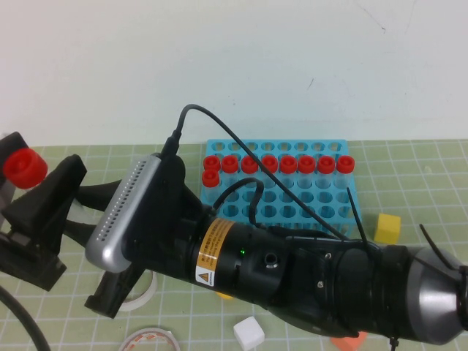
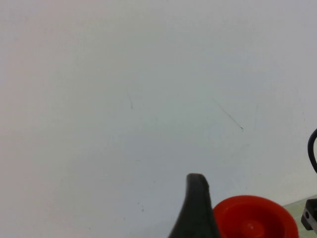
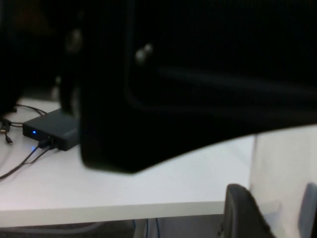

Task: Place the test tubes

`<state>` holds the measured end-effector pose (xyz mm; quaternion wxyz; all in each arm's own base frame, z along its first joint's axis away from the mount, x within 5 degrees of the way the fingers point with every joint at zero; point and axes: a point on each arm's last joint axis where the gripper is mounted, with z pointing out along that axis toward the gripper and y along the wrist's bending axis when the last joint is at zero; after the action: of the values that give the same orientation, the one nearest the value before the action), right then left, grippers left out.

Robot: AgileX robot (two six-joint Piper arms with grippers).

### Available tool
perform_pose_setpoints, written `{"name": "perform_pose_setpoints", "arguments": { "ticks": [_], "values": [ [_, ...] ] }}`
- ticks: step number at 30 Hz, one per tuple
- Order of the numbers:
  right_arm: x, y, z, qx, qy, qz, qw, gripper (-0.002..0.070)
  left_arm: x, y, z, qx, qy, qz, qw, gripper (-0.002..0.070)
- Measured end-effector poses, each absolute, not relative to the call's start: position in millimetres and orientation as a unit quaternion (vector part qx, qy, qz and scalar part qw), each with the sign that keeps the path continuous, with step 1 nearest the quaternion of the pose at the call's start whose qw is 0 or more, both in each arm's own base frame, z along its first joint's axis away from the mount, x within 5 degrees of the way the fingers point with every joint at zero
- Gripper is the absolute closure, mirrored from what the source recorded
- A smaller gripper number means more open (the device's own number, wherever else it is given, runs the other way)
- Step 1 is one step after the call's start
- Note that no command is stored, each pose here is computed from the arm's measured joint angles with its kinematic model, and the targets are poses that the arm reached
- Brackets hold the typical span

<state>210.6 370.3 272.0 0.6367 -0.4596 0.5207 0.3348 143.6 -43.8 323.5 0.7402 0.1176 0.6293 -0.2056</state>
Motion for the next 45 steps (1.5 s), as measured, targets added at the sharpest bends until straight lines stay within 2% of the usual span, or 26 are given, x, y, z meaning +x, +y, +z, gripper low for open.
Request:
{"name": "perform_pose_setpoints", "arguments": {
  "ticks": [4,7,9,22,25,28,30,34,37,41,45],
  "values": [
    [211,370,272,-0.456,0.524,0.34,0.634,0.0442,143,-44,323,0.124,0.632,-0.203,0.738,0.0221],
    [211,370,272,-0.455,0.525,0.341,0.634,0.0442,143,-44,323,0.119,0.633,-0.209,0.736,0.0311],
    [211,370,272,-0.455,0.525,0.341,0.634,0.0442,143,-44,323,0.117,0.633,-0.212,0.735,0.0405],
    [210,370,269,-0.463,0.525,0.337,0.629,0.0437,143,-47,320,0.137,0.642,-0.21,0.725,0.0414],
    [210,370,269,-0.467,0.519,0.333,0.633,0.0367,142,-47,319,0.14,0.643,-0.21,0.723,0.0414],
    [208,369,277,-0.476,0.496,0.32,0.652,0.0207,142,-48,319,0.144,0.644,-0.21,0.722,0.0414],
    [207,367,284,-0.48,0.481,0.312,0.664,0.0129,142,-48,319,0.145,0.644,-0.21,0.721,0.0414],
    [205,360,300,-0.474,0.476,0.3,0.677,0.008,142,-48,319,0.143,0.642,-0.214,0.722,0.0414],
    [204,353,309,-0.48,0.494,0.283,0.667,0.0078,142,-48,320,0.142,0.64,-0.217,0.723,0.0414],
    [200,335,324,-0.481,0.555,0.257,0.629,0.0101,142,-48,319,0.141,0.644,-0.21,0.722,0.0414],
    [189,305,352,-0.483,0.602,0.218,0.597,0.0196,144,-45,317,0.134,0.653,-0.197,0.719,0.0414]
  ]
}}
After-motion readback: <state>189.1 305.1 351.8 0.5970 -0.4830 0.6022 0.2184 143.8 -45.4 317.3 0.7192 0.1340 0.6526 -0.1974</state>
